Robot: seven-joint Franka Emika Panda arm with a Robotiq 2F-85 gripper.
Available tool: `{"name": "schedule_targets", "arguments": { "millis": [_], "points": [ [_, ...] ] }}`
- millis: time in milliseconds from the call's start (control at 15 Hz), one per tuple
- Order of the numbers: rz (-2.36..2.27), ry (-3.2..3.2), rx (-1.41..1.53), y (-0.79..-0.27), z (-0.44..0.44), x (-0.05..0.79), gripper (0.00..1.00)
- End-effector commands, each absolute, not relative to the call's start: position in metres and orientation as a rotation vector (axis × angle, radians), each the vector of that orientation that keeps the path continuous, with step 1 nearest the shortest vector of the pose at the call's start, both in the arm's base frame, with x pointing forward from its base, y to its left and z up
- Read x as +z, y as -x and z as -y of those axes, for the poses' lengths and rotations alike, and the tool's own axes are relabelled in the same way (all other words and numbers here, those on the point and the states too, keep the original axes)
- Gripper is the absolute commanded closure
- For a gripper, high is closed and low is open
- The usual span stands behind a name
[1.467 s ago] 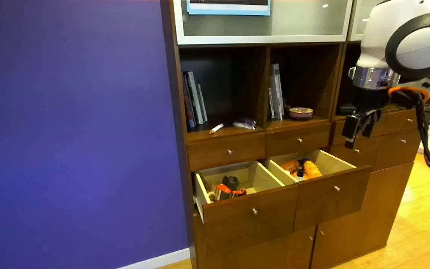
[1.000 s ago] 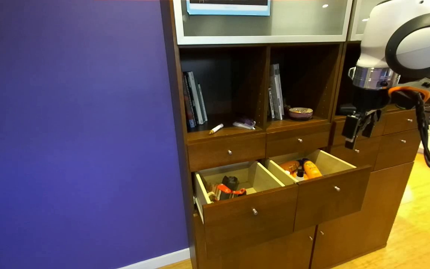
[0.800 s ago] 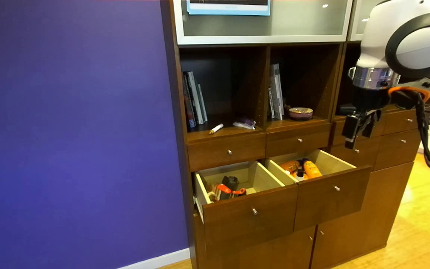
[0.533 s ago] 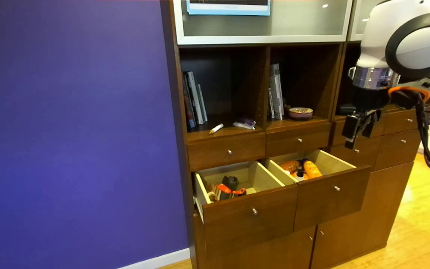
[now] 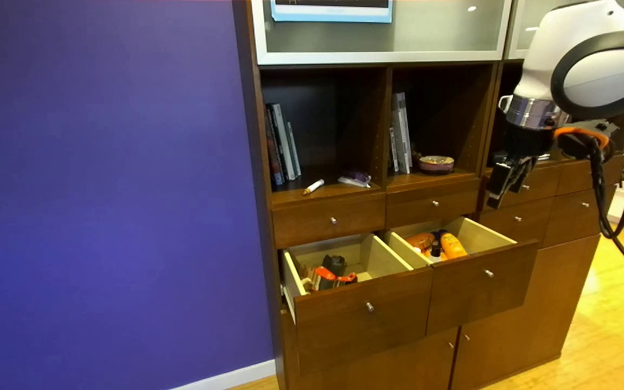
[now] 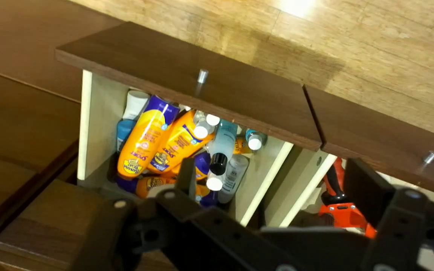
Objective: Remove the white bottle from the second open drawer from the left and put it in the second shelf from the left
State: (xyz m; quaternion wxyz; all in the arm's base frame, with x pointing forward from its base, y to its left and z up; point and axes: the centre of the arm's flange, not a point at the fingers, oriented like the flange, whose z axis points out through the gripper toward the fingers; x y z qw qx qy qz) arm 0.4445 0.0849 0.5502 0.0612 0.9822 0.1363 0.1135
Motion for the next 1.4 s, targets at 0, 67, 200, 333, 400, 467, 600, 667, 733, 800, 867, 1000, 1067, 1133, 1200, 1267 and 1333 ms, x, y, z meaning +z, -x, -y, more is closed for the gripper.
{"name": "schedule_targets", "arguments": {
  "millis": [0, 67, 200, 333, 400, 467, 600, 667, 733, 800, 867, 1000, 1067, 1133, 1200, 1267, 1333],
  "points": [
    [-0.604, -2.992, 0.419, -0.472, -0.067, 0.535, 0.00],
    [-0.662, -2.987, 0.448, -0.478, -0.064, 0.527, 0.00],
    [-0.765, -2.990, 0.470, -0.487, -0.059, 0.513, 0.00],
    [-0.856, -2.993, 0.479, -0.494, -0.055, 0.498, 0.00],
    [-0.900, -2.992, 0.480, -0.496, -0.052, 0.489, 0.00],
    [-0.939, -2.993, 0.485, -0.499, -0.049, 0.481, 0.00],
    [-0.993, -3.001, 0.527, -0.503, -0.037, 0.466, 0.00],
    [-1.017, -3.005, 0.545, -0.504, -0.032, 0.458, 0.00],
    [-1.044, -3.008, 0.561, -0.505, -0.025, 0.449, 0.00],
    [-1.074, -3.016, 0.575, -0.506, -0.020, 0.442, 0.00],
    [-1.097, -3.008, 0.612, -0.509, -0.014, 0.432, 0.00],
    [-1.110, -2.998, 0.695, -0.515, -0.006, 0.422, 0.00],
    [-1.065, -3.003, 0.611, -0.510, -0.013, 0.435, 0.00],
    [-1.068, -3.003, 0.611, -0.512, -0.010, 0.430, 0.00],
    [-1.066, -3.005, 0.607, -0.512, -0.010, 0.429, 0.00],
    [-1.068, -3.004, 0.607, -0.513, -0.011, 0.429, 0.00],
    [-1.070, -3.003, 0.610, -0.513, -0.012, 0.430, 0.00]
  ]
}}
